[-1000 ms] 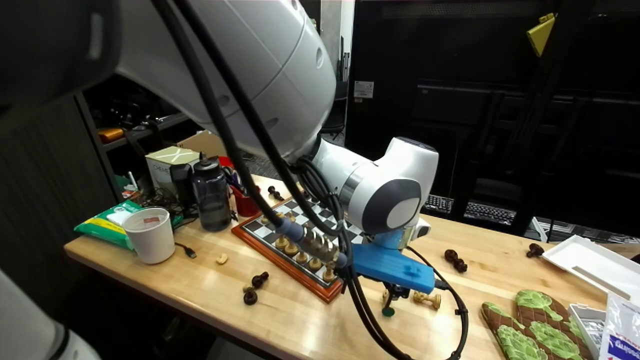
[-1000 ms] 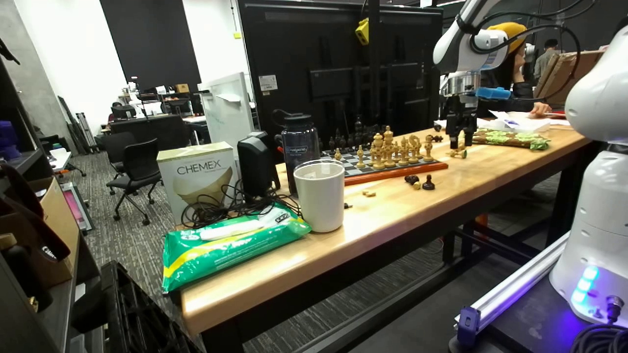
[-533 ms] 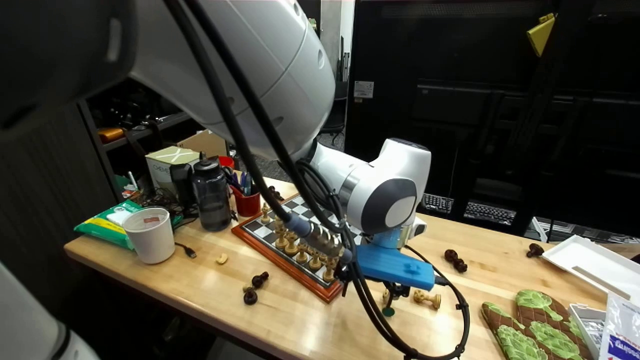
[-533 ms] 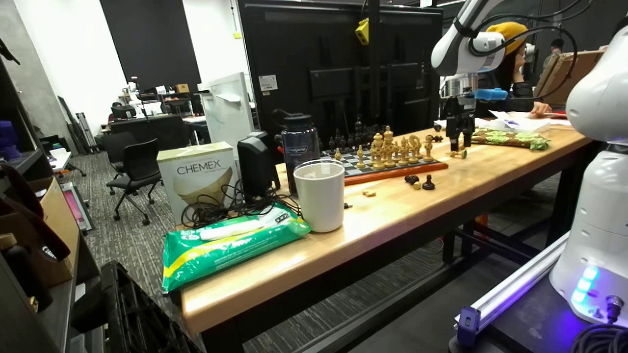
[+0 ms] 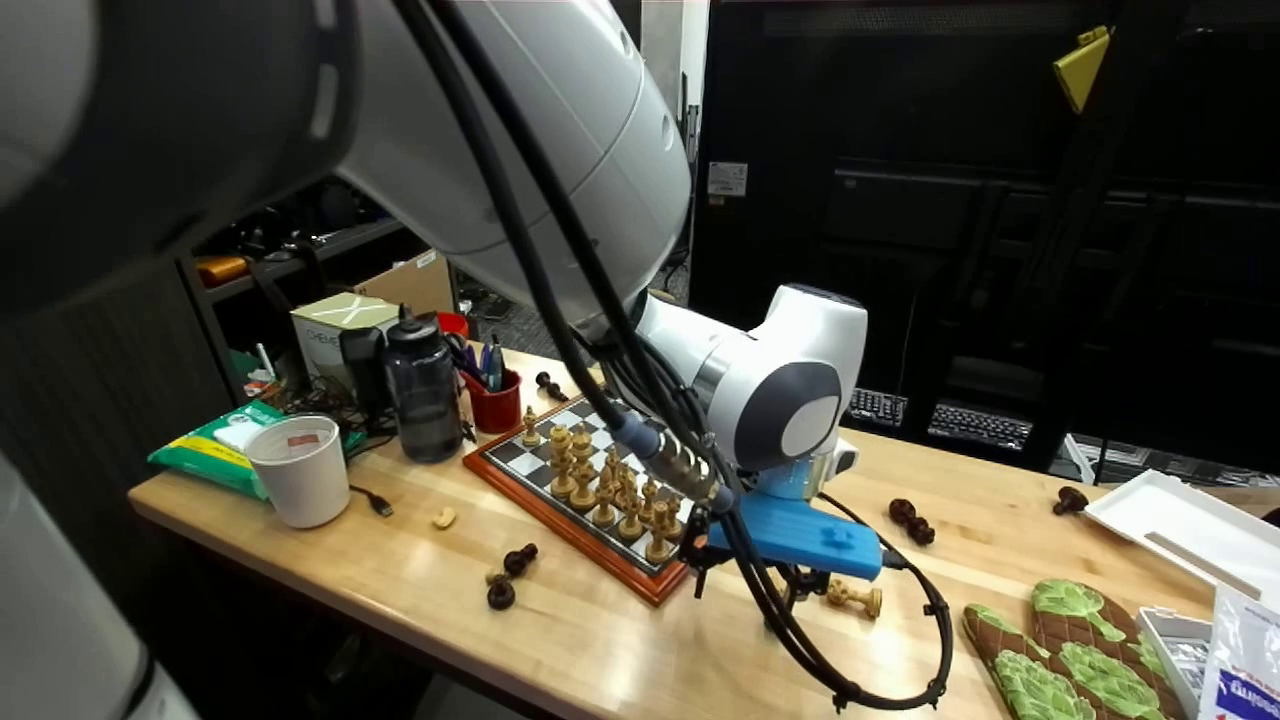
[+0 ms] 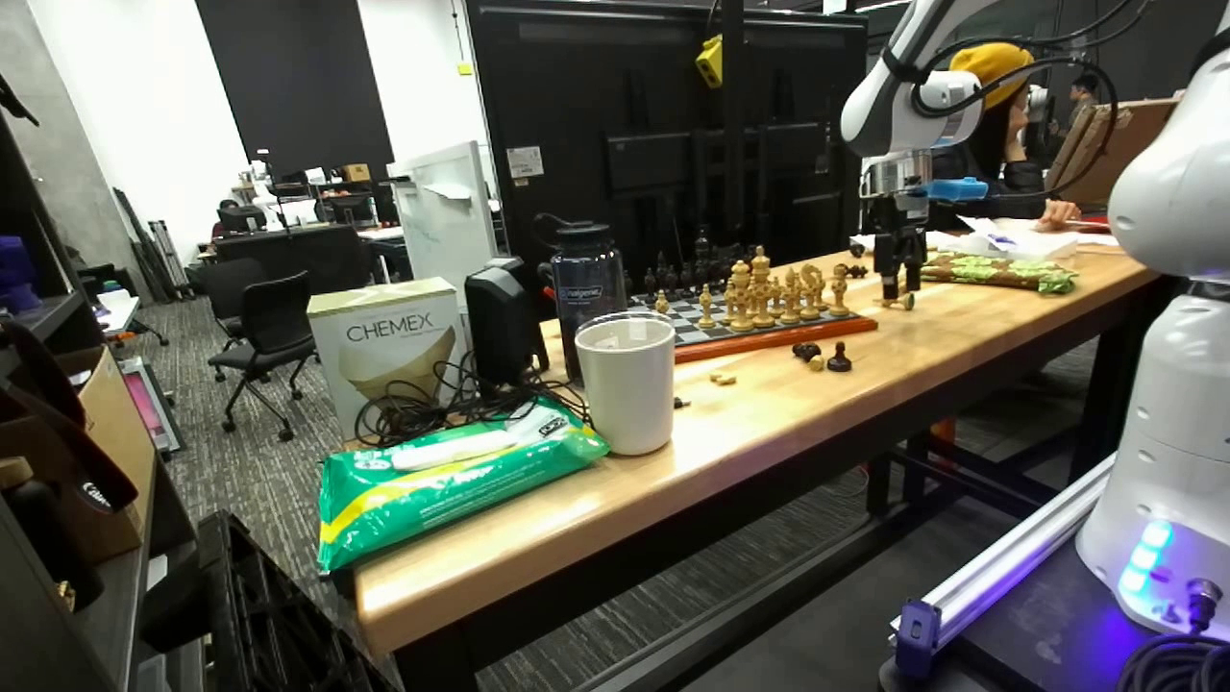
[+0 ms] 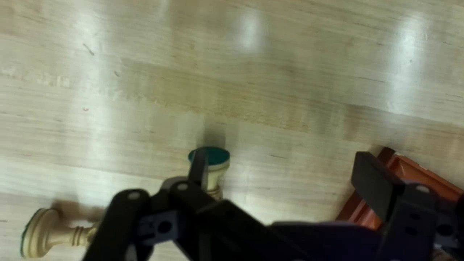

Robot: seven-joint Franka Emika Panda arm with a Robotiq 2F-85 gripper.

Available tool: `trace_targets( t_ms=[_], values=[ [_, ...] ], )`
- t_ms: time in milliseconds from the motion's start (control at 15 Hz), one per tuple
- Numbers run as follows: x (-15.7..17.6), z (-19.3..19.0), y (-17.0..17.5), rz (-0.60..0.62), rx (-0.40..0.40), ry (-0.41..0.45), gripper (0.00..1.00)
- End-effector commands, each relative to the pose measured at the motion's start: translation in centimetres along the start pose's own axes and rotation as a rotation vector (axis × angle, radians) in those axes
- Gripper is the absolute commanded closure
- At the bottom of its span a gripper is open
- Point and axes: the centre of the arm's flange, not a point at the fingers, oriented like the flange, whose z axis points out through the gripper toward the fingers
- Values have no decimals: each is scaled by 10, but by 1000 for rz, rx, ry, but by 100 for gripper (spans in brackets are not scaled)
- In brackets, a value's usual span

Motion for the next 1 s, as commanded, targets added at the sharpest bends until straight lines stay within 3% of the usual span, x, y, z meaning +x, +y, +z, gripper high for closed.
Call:
trace_targets(
  t_ms=[0,333,400,467,667,933],
  values=[
    [5,1,17,-30,-12,-7,0],
    [6,5,33,-44,-7,-12,0],
    [6,6,36,-46,-3,-12,4],
    [6,7,38,-51,0,-12,25],
    [2,9,42,-60,9,-16,34],
    [-3,9,42,-68,16,-18,66]
  ],
)
